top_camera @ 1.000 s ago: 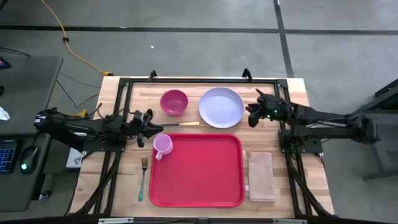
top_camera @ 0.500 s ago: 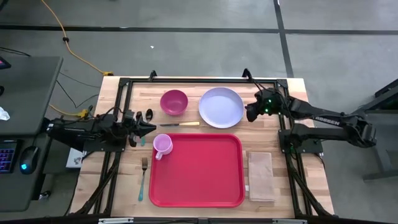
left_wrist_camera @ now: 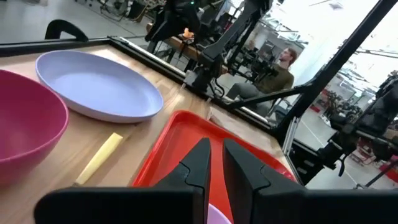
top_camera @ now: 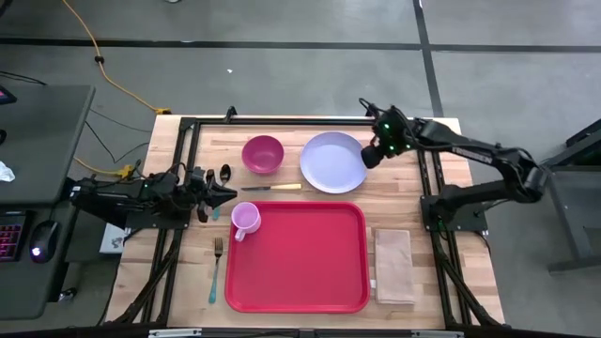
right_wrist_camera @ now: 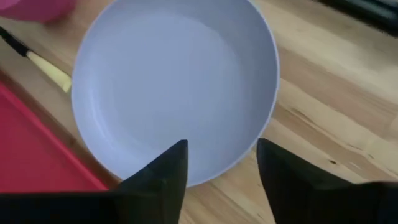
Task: Set up tray
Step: Put the white plate on the center of the red tray
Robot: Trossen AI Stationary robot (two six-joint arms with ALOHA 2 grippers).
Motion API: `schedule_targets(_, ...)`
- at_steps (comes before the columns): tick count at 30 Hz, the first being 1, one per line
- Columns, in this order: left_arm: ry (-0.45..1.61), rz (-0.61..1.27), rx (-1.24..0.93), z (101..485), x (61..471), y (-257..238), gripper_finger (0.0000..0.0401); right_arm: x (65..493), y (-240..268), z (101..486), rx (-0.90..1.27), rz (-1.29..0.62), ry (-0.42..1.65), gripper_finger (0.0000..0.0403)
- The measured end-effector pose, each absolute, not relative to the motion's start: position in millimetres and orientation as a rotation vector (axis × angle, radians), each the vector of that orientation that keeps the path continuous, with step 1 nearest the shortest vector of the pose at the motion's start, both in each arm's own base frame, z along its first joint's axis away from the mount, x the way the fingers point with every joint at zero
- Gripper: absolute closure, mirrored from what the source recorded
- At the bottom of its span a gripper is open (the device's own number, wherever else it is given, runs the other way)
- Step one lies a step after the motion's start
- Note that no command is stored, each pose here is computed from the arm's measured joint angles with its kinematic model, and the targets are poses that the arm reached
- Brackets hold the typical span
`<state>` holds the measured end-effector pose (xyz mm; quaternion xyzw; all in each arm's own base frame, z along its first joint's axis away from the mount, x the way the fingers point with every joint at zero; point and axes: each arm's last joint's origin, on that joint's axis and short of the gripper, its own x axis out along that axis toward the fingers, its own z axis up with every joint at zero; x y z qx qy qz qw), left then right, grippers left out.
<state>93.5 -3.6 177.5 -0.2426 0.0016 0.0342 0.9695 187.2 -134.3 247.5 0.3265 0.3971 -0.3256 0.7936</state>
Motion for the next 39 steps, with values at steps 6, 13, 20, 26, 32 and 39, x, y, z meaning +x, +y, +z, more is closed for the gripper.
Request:
schedule_targets(6, 0.012, 0.071, -0.473, 177, 93, -4, 0.0327, 206, -148, 238, 0.733, -0.716, 0.971, 0.0188)
schedule_targets(13, 0.039, 0.077, -0.482, 174, 93, -4, 0.0327, 215, -165, 213, 0.741, -0.793, 1.105, 0.0168)
schedule_targets(20, 0.039, 0.074, -0.487, 174, 93, -4, 0.0327, 213, -180, 194, 0.772, -0.822, 1.175, 0.0173)
schedule_targets(26, 0.039, 0.074, -0.495, 174, 93, -4, 0.0327, 211, -187, 188, 0.793, -0.833, 1.183, 0.0179)
schedule_targets(32, 0.033, 0.073, -0.496, 175, 93, -4, 0.0327, 215, -190, 183, 0.804, -0.812, 1.156, 0.019)
schedule_targets(39, 0.033, 0.073, -0.496, 175, 93, -4, 0.0327, 218, -193, 175, 0.807, -0.817, 1.175, 0.0201)
